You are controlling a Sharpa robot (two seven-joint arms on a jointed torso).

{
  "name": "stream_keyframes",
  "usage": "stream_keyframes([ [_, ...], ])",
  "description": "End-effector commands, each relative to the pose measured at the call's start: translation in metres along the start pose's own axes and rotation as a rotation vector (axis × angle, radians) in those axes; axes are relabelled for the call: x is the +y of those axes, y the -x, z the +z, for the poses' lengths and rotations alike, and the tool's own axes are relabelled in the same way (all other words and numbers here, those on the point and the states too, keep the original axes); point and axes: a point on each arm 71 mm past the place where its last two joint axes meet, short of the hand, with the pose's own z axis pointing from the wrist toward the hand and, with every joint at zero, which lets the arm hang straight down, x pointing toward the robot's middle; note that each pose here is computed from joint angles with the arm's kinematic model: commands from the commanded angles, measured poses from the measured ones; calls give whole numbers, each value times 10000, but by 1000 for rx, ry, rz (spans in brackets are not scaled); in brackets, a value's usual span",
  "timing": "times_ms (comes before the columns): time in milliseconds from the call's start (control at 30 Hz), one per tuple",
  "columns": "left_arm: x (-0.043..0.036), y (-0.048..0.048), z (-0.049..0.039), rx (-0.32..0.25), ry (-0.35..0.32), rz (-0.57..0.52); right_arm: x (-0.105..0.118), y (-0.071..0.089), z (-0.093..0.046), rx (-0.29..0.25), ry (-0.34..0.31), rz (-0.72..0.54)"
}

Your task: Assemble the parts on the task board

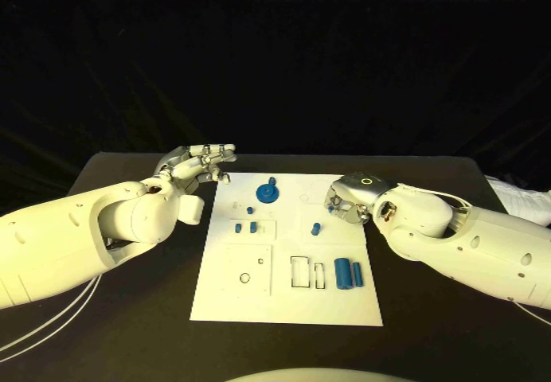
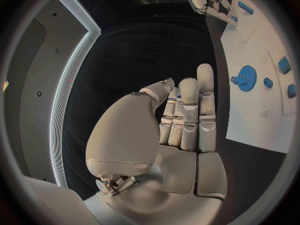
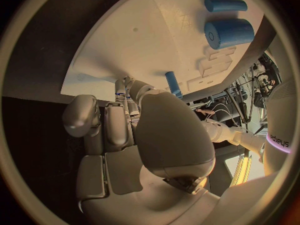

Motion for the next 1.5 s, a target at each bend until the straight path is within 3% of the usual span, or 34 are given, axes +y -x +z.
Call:
stream_keyframes([
  [33,-9,-6,2,15,-9,5,-4,66,-16,-47,-11,30],
  [300,-12,30,8,-1,-12,10,10,196,-122,-69,-17,68],
  [467,-15,67,11,-13,-15,14,144,302,-193,-101,17,99],
  [800,-11,48,26,-8,-17,13,799,456,-201,-142,191,172],
  [1067,-5,-1,32,5,-15,9,1268,301,-125,-98,297,209],
  [1500,1,-58,39,20,-14,4,1488,-67,-37,1,331,218],
])
